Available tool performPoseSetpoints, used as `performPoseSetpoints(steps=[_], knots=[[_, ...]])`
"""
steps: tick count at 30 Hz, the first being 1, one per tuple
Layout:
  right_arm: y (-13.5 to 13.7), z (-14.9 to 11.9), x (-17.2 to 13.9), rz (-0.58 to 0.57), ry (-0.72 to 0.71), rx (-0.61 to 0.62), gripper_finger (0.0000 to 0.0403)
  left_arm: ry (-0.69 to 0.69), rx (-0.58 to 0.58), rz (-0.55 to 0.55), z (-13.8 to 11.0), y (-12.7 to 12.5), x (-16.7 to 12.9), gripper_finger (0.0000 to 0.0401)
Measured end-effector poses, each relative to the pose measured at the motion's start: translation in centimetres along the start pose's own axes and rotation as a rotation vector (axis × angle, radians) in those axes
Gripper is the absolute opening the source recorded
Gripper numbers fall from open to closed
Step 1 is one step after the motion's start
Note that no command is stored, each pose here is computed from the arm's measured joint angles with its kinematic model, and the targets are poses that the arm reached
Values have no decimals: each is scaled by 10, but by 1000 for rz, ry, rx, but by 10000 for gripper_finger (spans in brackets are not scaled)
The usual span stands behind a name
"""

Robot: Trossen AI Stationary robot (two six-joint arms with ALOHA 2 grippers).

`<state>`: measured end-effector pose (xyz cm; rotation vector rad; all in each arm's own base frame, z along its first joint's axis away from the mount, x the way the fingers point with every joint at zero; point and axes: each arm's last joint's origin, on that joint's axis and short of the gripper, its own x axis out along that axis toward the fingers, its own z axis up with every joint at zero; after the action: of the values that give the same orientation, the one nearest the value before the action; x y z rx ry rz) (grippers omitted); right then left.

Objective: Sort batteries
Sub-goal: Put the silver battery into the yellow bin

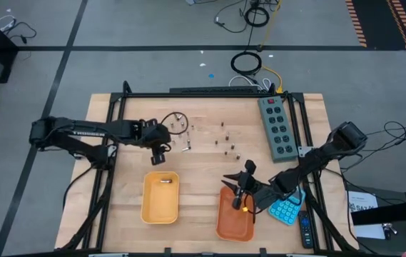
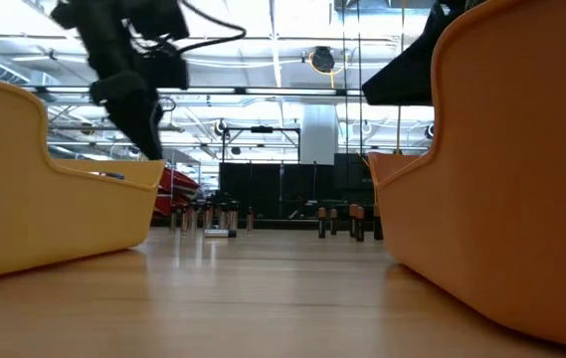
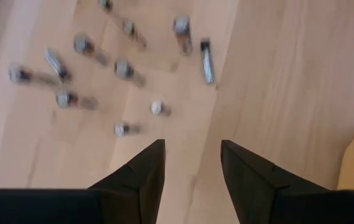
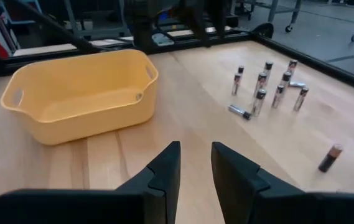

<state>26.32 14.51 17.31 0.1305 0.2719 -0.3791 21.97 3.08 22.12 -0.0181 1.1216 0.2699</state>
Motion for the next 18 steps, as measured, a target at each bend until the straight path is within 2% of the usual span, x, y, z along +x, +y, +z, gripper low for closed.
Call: performPoseSetpoints(steps=[9, 18], knots=[[-5, 14, -1, 1, -27, -22, 82, -31, -123, 15, -27, 12, -22, 166], [-10, 18, 8, 39, -18, -56, 82, 9, -216, 22, -33, 25, -22, 166]])
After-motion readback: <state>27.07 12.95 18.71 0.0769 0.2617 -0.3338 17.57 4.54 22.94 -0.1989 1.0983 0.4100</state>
